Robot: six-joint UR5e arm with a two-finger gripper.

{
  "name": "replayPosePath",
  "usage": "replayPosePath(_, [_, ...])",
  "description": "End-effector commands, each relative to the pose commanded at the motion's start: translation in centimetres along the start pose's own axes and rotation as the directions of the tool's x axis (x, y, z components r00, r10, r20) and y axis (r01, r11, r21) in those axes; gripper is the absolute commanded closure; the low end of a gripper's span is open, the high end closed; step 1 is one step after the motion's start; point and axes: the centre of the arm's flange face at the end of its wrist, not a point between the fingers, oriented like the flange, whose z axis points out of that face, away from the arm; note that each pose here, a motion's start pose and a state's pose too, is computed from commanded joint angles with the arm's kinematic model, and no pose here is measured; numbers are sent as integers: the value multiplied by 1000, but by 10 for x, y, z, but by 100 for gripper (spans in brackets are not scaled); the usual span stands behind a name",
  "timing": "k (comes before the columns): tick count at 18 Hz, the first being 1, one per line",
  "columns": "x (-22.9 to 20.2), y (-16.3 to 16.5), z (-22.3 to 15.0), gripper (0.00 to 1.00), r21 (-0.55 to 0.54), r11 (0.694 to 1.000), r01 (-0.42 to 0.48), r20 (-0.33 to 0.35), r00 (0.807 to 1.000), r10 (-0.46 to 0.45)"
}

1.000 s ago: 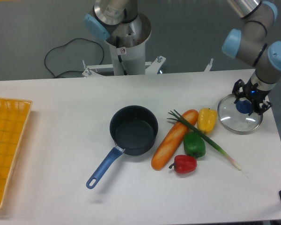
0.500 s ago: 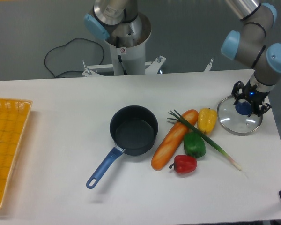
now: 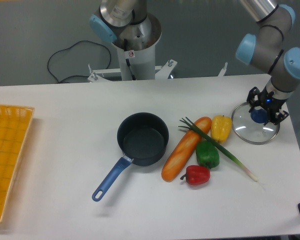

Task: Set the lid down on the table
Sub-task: 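Lower the glass lid flat onto the table and open the gripper, then raise the open gripper up off the lid knob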

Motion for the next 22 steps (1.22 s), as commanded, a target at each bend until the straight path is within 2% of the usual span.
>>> replayPosePath(2, [0, -1, 0, 23, 0, 1000, 0, 0, 1000, 0])
replayPosePath(6, [0, -1, -1, 1, -1, 1000, -3, 3, 1000, 3])
replayPosePath(11, [-1, -1, -11, 0, -7, 1000, -13, 19, 1000, 13])
replayPosePath(15, [7, 0, -44, 0, -18, 1000, -9, 67, 998, 10])
replayPosePath(22, [7, -20, -69, 0, -34, 999, -37, 102, 994, 40])
